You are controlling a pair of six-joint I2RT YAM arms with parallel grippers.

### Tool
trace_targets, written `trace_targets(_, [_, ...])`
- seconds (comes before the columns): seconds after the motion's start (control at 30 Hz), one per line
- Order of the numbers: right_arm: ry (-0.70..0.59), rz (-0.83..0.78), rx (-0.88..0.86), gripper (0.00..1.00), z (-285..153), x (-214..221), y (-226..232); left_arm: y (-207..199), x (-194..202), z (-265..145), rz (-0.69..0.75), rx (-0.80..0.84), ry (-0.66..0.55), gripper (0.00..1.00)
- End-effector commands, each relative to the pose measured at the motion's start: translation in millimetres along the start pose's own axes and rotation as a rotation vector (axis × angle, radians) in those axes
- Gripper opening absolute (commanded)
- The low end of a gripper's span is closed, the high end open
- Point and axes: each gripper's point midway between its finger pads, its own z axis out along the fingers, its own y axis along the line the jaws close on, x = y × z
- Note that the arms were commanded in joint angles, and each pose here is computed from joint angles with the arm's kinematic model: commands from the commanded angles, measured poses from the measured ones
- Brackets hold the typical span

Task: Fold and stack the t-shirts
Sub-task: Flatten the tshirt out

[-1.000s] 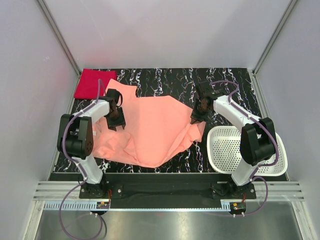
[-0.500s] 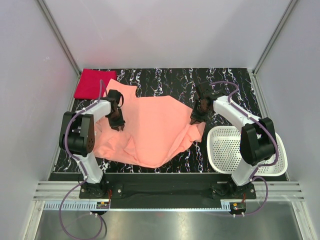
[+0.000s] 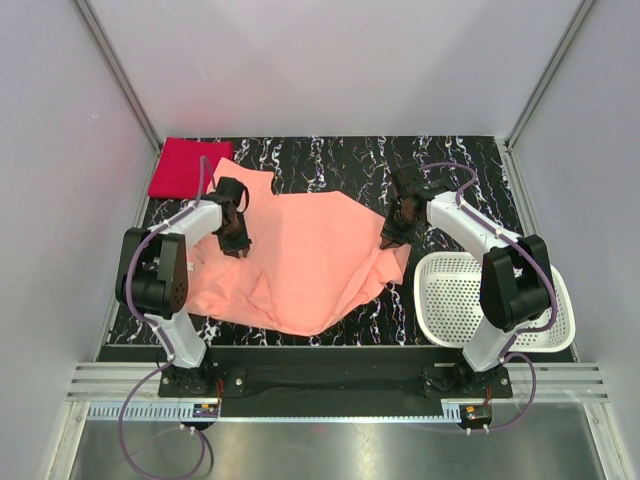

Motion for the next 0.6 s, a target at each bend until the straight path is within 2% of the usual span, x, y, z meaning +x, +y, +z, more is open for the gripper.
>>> trace_targets(0.0, [-0.008,-0.016,-0.013,0.0,-3.3,-0.7,1.2,-3.5,-13.6,-11.8,-0.007,0.007,-0.084,0.26])
trace_targets(0.23, [0.007,-0.01,-0.022,0.0,-1.0,2.2,2.5,-4.5,-8.7,-1.7,0.008,0.002,-0.063,0.21])
trace_targets(0.37, [0.006,-0.009,-0.029,0.0,-1.3,1.7,3.3,0.3,-5.8,3.0,0.008,-0.027,-0.053,0.27])
trace_targets(0.57, [0.018,-0.008,-0.033,0.0,0.6,4.8,3.6,3.8,-3.0,8.3,0.014,-0.04,-0.054,0.28])
